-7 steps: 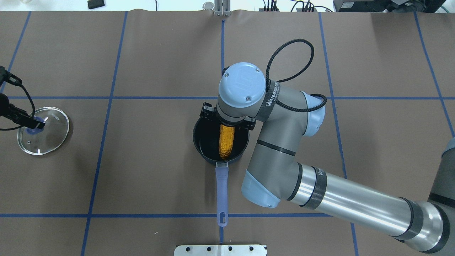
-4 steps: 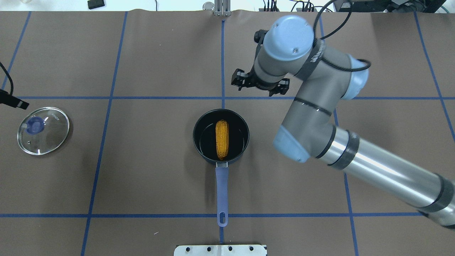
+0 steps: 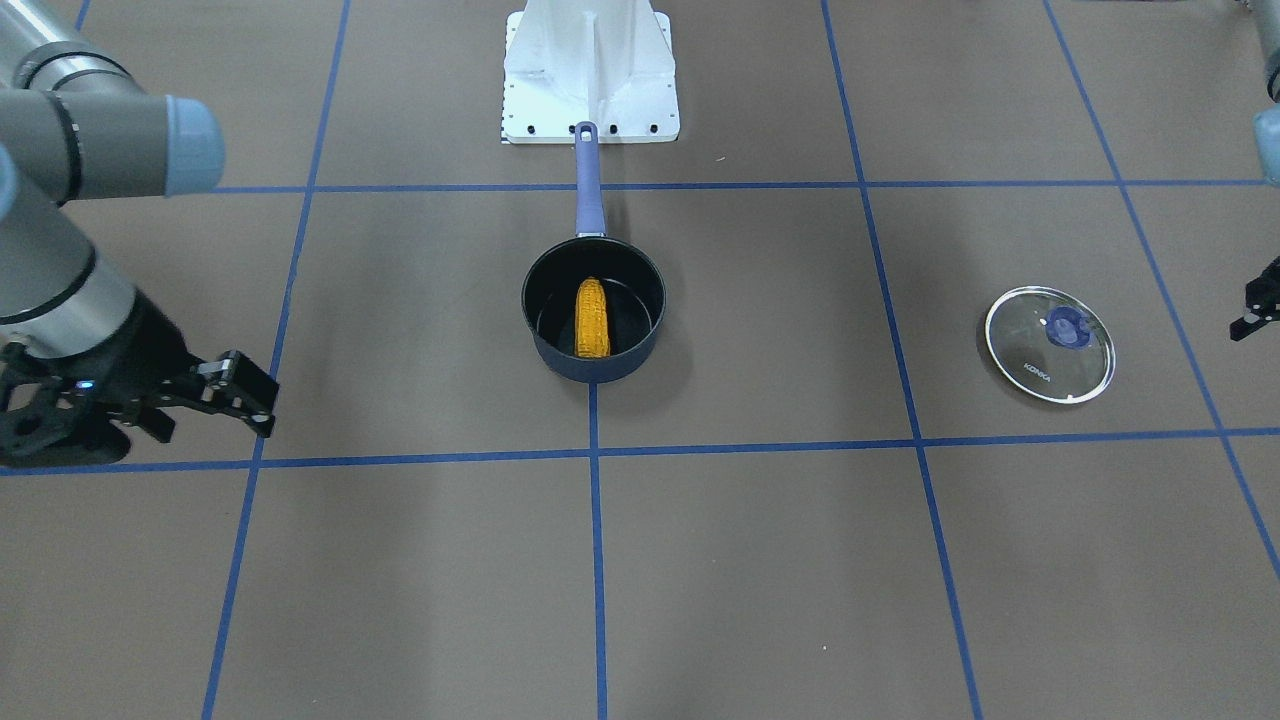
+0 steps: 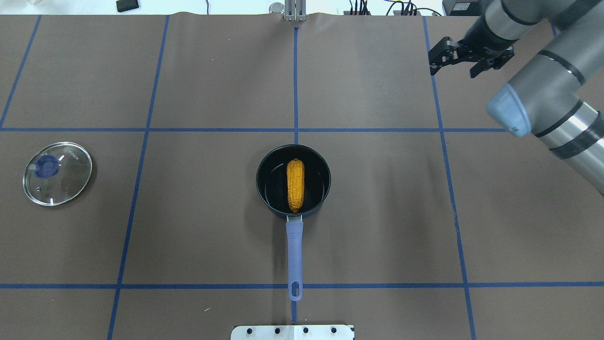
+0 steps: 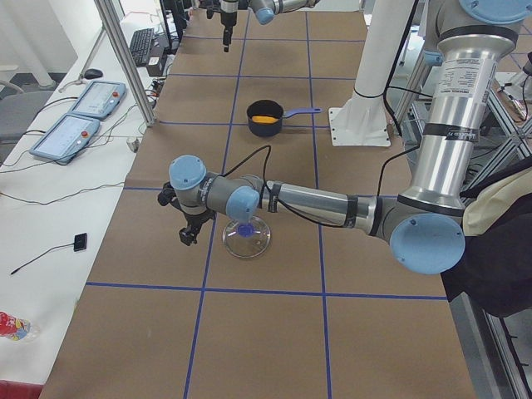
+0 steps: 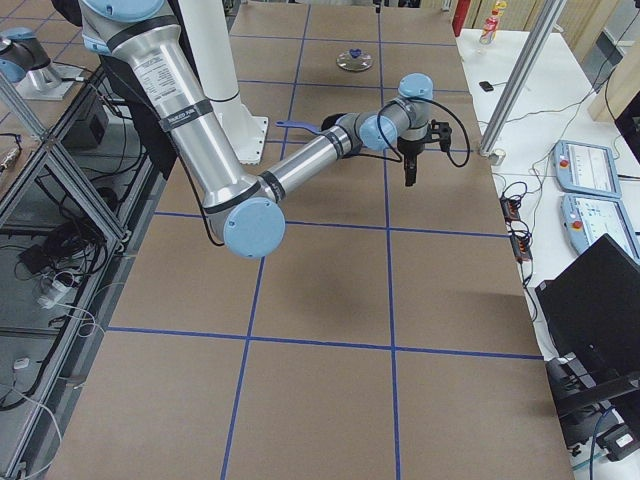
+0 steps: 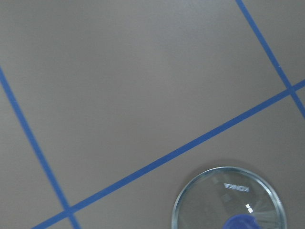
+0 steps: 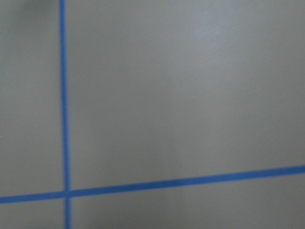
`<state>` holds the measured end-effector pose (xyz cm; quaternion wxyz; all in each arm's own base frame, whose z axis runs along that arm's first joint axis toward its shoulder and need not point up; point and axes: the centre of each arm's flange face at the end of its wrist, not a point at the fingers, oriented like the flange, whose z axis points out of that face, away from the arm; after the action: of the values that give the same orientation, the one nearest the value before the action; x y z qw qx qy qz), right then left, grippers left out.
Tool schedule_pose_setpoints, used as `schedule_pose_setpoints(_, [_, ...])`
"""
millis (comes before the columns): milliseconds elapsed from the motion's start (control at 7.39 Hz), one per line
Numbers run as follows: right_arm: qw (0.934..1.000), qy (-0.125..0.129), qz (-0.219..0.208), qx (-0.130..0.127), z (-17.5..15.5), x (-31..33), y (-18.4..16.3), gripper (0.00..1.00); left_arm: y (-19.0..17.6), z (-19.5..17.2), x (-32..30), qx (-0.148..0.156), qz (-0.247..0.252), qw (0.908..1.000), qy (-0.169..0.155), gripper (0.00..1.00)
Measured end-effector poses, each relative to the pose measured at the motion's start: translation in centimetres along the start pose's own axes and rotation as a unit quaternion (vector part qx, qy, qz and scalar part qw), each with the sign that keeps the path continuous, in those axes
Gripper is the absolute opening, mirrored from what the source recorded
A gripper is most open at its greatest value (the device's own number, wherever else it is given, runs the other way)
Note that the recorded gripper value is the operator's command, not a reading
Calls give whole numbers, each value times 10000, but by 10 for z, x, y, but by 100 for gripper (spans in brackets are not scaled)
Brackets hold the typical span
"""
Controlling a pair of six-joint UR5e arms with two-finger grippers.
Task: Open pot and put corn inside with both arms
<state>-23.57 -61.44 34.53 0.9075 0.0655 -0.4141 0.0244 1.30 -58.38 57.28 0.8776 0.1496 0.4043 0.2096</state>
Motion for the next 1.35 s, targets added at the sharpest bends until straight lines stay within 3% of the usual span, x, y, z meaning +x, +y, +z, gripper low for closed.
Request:
schedule_pose_setpoints(406, [9996,-225,76,-129,-39,131,-4,100,20,-12,-72,-38,170,9998,-80,96])
schedule_pose_setpoints(812, [9969,-175,753,107,-81,245,12,100,40,-23,-109,-15,231,9996,-128,95])
schedule_pose_setpoints(1353, [9952,-268,941,-33,-76,289,42,100,45,-30,-115,47,237,9996,-162,96])
